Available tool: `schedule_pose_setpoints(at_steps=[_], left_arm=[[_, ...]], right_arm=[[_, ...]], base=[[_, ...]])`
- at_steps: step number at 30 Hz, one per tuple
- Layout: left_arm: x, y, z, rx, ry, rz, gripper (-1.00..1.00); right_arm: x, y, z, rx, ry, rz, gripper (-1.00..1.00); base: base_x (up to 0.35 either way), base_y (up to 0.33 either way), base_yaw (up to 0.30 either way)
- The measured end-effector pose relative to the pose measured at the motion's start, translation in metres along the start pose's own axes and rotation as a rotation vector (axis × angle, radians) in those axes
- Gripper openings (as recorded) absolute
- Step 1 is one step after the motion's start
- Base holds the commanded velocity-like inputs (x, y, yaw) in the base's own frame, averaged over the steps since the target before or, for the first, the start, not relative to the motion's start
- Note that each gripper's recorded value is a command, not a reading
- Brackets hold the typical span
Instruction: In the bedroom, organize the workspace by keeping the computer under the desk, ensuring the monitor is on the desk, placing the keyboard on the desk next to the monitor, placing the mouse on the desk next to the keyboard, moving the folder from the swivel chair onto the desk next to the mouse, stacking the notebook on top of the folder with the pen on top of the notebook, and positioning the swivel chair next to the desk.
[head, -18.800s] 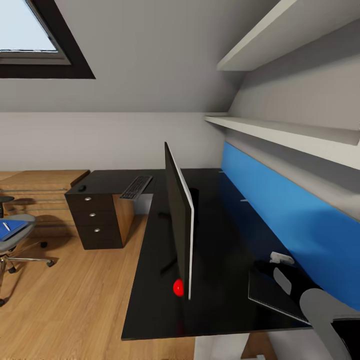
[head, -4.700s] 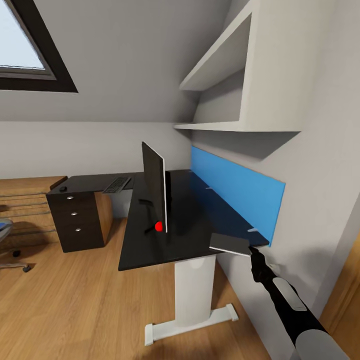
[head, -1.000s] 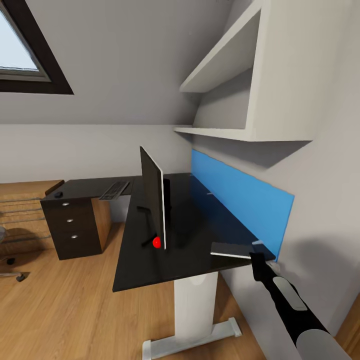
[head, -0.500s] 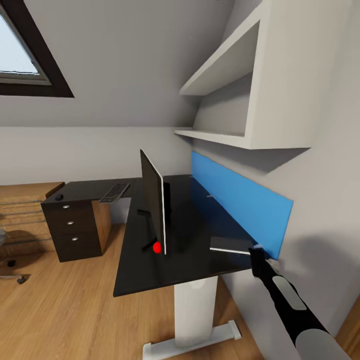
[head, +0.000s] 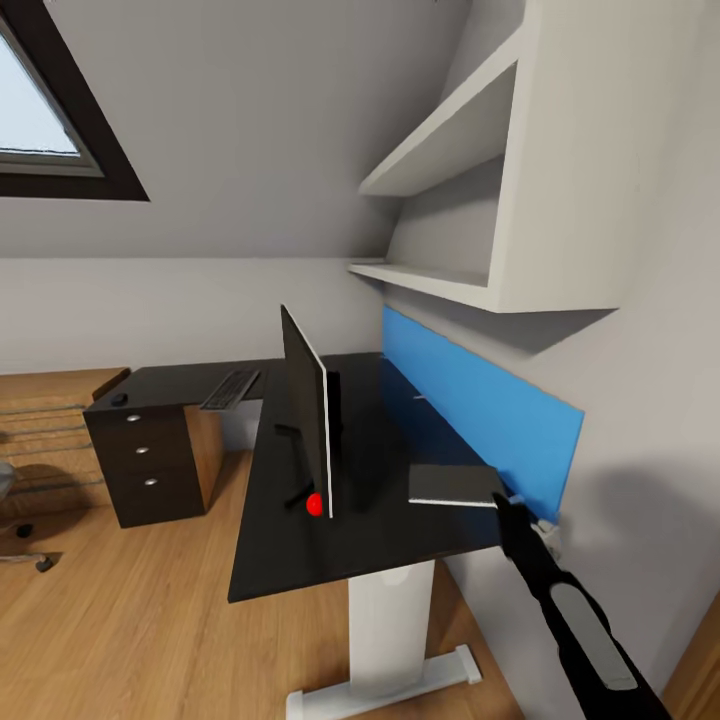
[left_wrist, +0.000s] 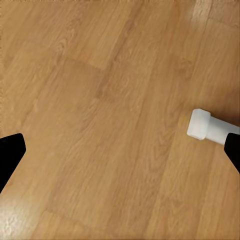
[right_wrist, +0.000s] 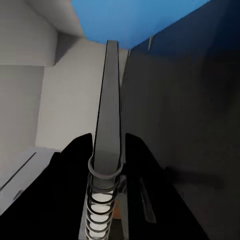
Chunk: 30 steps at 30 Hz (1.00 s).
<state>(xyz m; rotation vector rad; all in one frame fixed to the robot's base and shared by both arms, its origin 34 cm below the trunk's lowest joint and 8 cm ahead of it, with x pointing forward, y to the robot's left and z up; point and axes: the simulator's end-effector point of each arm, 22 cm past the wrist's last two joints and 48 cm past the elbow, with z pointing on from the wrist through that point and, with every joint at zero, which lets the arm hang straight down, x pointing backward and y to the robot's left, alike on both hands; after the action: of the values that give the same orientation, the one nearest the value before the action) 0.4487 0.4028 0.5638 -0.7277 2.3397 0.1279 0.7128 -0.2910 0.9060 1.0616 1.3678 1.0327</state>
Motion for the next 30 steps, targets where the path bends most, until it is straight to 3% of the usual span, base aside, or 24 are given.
schedule_pose_setpoints(at_steps=[3, 14, 16, 21, 23, 25, 30], left_arm=[[-0.003, -0.001, -0.004, 0.0, 0.001, 0.0, 1.0], [-0.012, -0.006, -0.018, 0.004, 0.004, 0.001, 1.0], [-0.012, -0.006, -0.02, 0.003, 0.008, 0.002, 1.0], [-0.005, -0.001, -0.026, -0.008, 0.032, 0.011, 1.0], [0.002, 0.002, -0.029, -0.013, 0.052, 0.025, 1.0], [0.002, 0.002, -0.031, -0.013, 0.055, 0.028, 1.0], [0.002, 0.002, -0.033, -0.013, 0.056, 0.03, 1.0]], right_arm=[[0.001, 0.004, -0.01, -0.001, 0.002, -0.003, -1.0], [0.019, -0.036, -0.06, 0.095, 0.033, -0.02, -1.0], [0.025, -0.054, -0.079, 0.124, 0.048, -0.041, -1.0], [0.031, -0.06, -0.098, 0.117, 0.071, -0.092, -1.0], [0.046, -0.061, -0.12, 0.053, 0.122, -0.191, -1.0], [0.052, -0.063, -0.126, 0.039, 0.145, -0.22, -1.0], [0.061, -0.08, -0.136, 0.058, 0.177, -0.236, -1.0]], base=[[0.0, 0.0, 0.0], [0.0, 0.0, 0.0], [0.0, 0.0, 0.0], [0.0, 0.0, 0.0], [0.0, 0.0, 0.0], [0.0, 0.0, 0.0], [0.0, 0.0, 0.0]])
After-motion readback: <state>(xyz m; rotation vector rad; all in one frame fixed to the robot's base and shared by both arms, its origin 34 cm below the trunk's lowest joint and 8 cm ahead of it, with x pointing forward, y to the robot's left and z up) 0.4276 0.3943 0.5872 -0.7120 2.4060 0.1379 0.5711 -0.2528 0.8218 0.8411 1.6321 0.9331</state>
